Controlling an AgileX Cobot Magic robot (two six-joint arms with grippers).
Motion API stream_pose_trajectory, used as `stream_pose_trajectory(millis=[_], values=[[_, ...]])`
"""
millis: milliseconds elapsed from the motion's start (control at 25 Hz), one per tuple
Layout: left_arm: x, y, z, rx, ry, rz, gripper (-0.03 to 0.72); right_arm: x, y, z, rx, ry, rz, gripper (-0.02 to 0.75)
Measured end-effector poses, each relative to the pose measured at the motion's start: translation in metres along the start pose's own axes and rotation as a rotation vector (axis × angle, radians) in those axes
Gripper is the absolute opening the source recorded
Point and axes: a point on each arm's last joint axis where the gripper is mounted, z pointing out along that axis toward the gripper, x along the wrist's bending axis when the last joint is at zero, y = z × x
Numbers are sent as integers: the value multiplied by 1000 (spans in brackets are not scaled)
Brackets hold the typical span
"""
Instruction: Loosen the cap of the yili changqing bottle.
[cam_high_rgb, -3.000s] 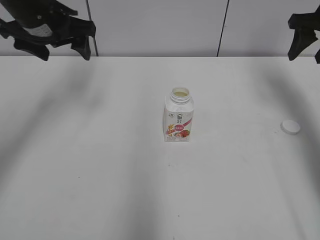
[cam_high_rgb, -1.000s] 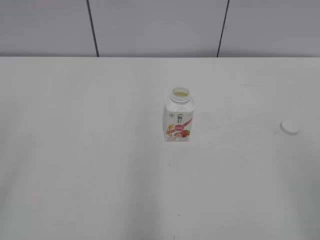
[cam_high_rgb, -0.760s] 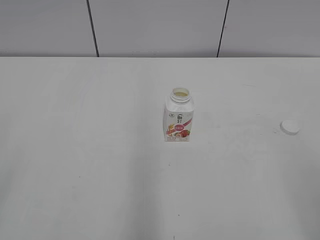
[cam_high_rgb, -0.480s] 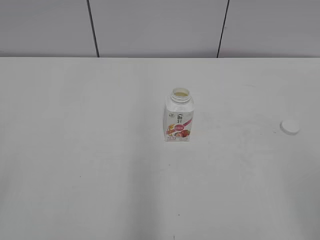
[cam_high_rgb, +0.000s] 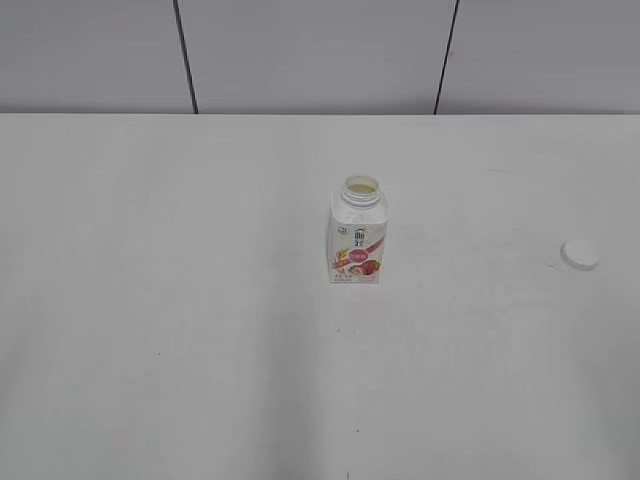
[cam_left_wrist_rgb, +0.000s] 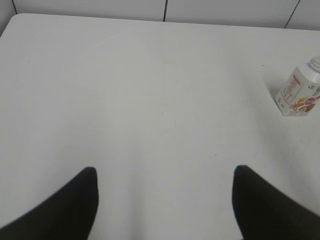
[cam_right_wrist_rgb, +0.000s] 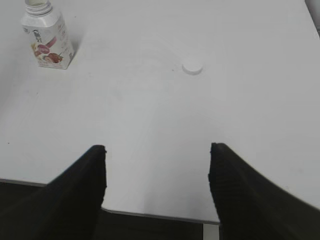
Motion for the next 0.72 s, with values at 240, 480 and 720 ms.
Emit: stream_pose_trajectory(millis=[240,480,720], values=[[0,0,0,-1,-2,5,510,-3,0,3,-10,-28,-6,512],[0,0,0,-1,-1,6,510,-4,0,3,-9,-45,-13,512],[2,1,0,-6,34,18,510,-5,0,3,-8,-47,-13,512]])
